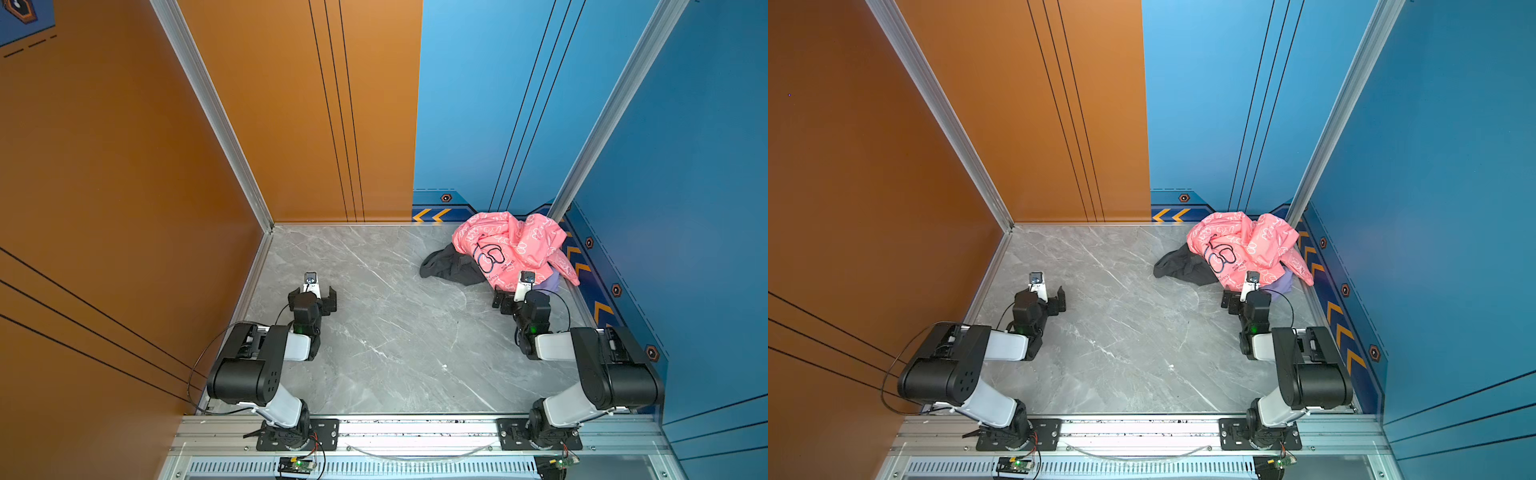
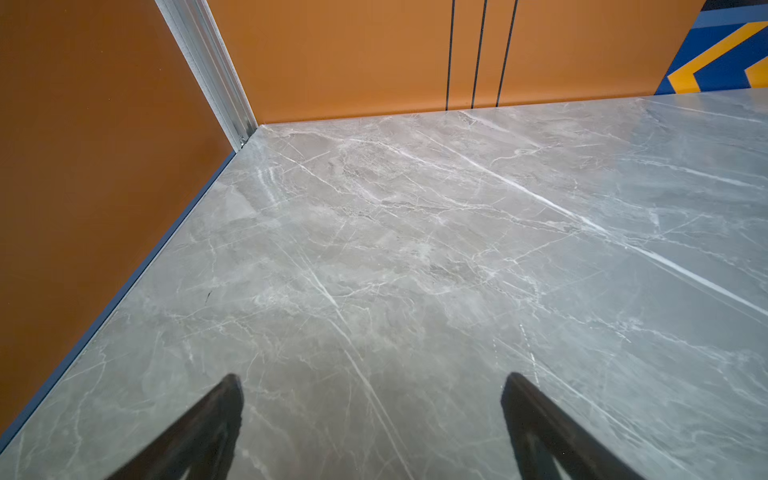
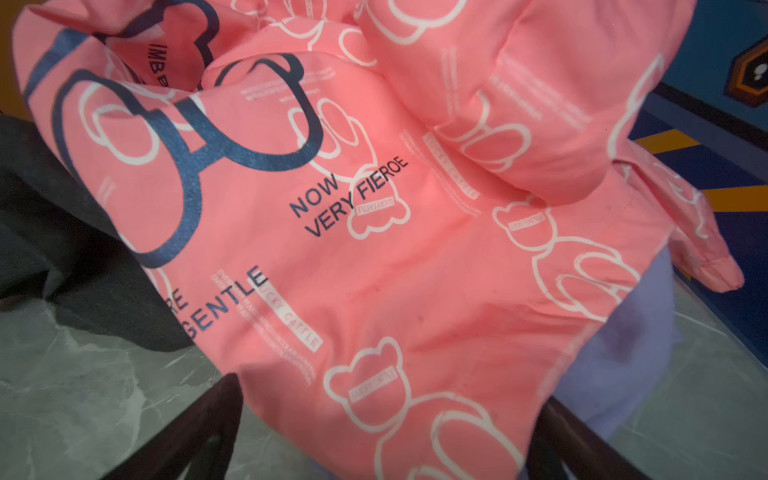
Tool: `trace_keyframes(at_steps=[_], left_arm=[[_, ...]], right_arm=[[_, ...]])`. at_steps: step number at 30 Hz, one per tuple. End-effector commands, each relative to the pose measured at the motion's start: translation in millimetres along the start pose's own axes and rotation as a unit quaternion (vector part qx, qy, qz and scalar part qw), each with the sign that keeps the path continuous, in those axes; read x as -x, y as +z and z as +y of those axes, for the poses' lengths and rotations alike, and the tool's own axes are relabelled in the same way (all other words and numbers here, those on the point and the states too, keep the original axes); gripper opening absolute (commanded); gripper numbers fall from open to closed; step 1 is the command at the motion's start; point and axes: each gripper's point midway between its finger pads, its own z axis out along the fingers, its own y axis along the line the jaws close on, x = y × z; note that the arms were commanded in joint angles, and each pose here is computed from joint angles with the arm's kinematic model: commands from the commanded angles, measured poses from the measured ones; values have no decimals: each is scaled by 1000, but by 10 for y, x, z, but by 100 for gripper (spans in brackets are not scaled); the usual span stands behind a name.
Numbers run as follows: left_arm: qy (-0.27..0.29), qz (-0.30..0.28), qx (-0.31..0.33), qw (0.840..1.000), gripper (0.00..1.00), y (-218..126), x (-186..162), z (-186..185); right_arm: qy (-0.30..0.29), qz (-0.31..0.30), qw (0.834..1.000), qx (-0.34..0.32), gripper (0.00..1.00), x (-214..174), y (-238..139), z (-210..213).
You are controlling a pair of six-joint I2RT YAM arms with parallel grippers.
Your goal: Pick out a specific cloth from the pile
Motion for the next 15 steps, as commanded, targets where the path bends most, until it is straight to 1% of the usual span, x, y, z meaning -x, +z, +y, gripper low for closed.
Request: trace_keyframes(at_steps=[1, 15], left_arm=[[0, -6, -11, 1000, 98, 2, 58, -40], [0, -5, -11, 1000, 98, 1, 57, -40]], right_arm=[[1, -8, 1000, 4, 100, 68, 23, 14], [1, -8, 1000, 5, 100, 69, 24, 15]])
